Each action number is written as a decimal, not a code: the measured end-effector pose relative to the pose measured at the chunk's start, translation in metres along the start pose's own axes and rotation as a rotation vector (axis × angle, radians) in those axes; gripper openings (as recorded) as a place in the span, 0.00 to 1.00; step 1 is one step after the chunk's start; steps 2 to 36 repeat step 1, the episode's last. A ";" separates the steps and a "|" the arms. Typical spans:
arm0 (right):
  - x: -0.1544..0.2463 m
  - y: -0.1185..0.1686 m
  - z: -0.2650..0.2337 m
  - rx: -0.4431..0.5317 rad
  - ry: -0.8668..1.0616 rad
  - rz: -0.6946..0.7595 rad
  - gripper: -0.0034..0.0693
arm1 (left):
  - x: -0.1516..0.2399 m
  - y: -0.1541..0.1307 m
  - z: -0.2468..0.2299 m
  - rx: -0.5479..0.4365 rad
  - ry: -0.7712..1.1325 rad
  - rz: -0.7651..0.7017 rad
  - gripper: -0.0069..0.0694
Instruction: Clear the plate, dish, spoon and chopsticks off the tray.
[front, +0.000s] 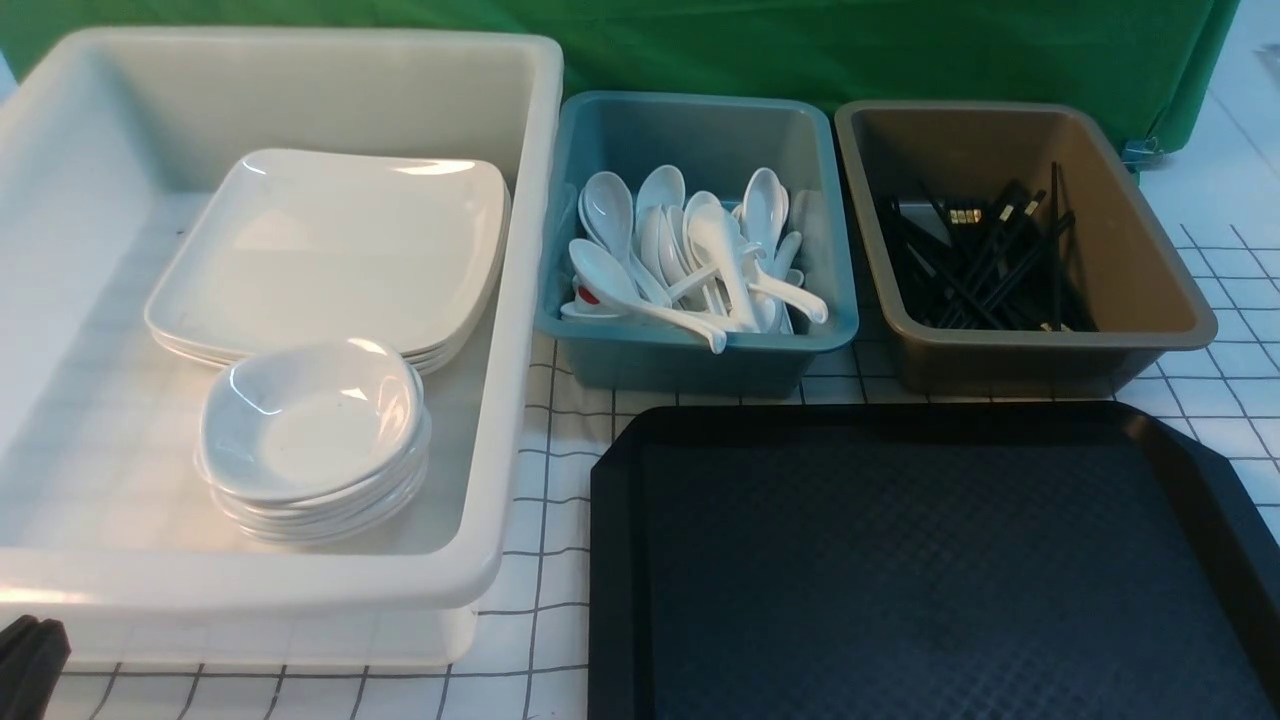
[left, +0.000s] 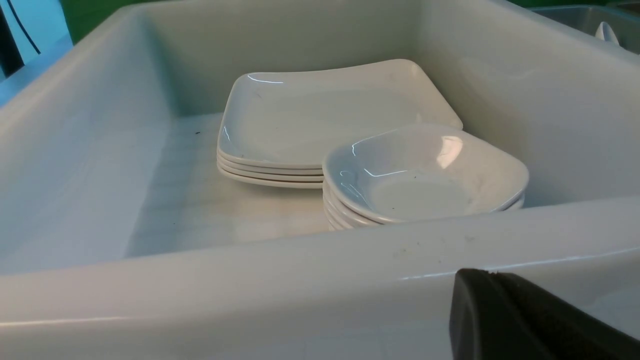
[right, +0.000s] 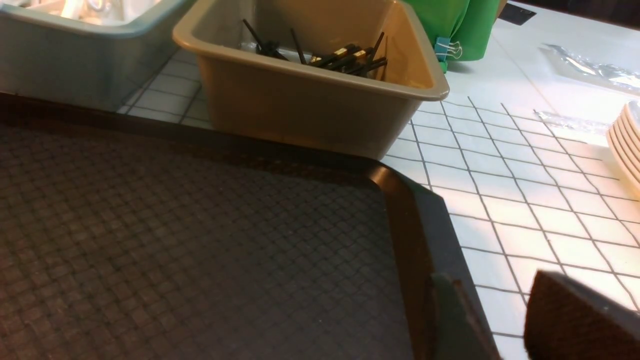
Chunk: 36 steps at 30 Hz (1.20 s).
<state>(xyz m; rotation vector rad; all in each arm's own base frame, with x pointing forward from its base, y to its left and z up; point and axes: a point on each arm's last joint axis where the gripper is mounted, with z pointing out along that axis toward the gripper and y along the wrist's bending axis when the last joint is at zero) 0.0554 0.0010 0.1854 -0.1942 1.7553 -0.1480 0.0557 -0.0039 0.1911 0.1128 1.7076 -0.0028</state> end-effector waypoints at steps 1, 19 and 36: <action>0.000 0.000 0.000 0.000 0.000 0.000 0.39 | 0.000 0.000 0.000 0.000 0.000 0.002 0.12; 0.000 0.000 0.000 0.000 0.000 0.000 0.39 | 0.000 0.000 0.000 0.000 0.000 0.002 0.12; 0.000 0.000 0.000 0.000 0.000 0.000 0.39 | 0.000 0.000 0.000 0.000 0.000 0.002 0.12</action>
